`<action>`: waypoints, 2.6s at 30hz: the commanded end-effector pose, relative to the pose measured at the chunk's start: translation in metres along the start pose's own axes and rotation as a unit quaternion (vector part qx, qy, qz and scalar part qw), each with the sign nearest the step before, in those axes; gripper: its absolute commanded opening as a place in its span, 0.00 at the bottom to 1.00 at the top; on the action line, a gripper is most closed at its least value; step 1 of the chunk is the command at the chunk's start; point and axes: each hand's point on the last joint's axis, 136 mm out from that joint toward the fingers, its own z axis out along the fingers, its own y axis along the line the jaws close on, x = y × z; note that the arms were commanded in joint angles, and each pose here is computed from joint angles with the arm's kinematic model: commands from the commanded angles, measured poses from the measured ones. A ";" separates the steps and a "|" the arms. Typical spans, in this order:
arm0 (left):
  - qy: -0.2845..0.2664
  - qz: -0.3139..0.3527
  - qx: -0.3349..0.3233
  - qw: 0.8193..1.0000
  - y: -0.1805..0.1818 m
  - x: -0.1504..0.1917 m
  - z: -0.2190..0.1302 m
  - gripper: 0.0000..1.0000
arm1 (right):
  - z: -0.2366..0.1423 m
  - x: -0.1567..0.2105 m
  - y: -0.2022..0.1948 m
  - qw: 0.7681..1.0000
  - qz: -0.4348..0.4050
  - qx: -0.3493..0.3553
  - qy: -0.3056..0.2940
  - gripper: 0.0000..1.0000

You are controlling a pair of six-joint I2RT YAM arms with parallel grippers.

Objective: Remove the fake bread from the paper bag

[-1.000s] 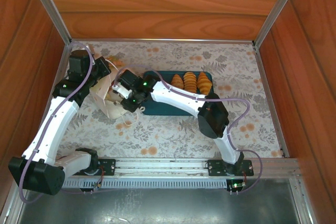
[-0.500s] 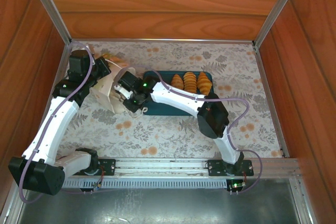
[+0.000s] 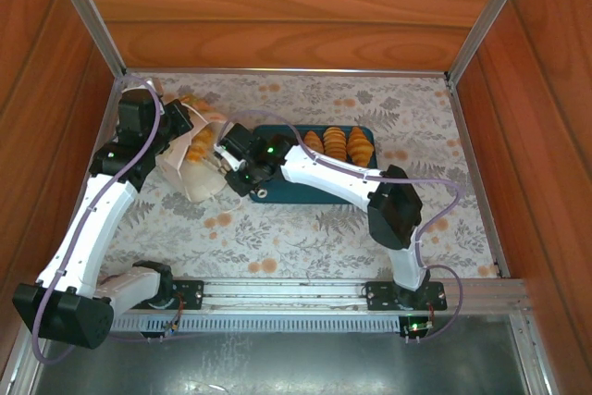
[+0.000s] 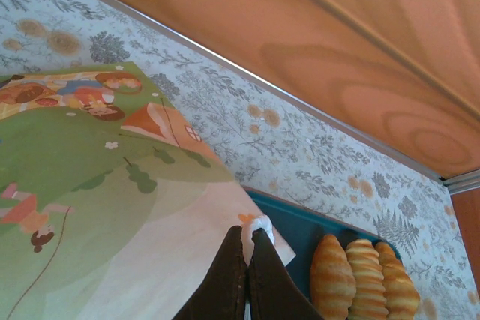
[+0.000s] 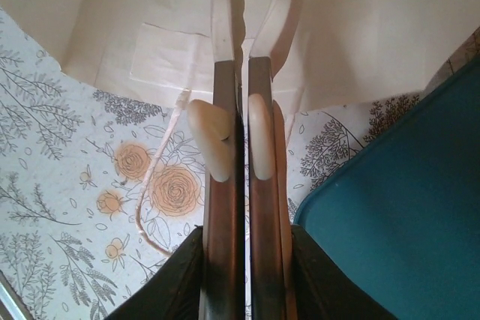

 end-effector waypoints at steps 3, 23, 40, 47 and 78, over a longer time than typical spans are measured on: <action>-0.003 -0.003 0.009 1.000 -0.006 -0.003 -0.003 0.00 | -0.016 -0.016 -0.005 0.999 0.018 0.009 -0.035 0.36; -0.002 -0.010 0.024 1.000 -0.011 -0.003 0.000 0.00 | 0.029 -0.048 0.017 0.979 0.197 -0.044 -0.006 0.55; -0.011 -0.006 0.018 1.000 -0.005 -0.001 -0.002 0.00 | 0.025 -0.049 0.015 0.987 0.154 -0.032 -0.014 0.39; -0.009 -0.006 0.015 1.000 -0.003 0.001 0.000 0.00 | -0.004 -0.036 0.025 0.993 0.091 -0.072 -0.009 0.34; 0.001 -0.012 0.023 1.000 -0.007 0.003 0.003 0.00 | -0.012 -0.022 0.023 0.994 0.070 -0.079 0.023 0.49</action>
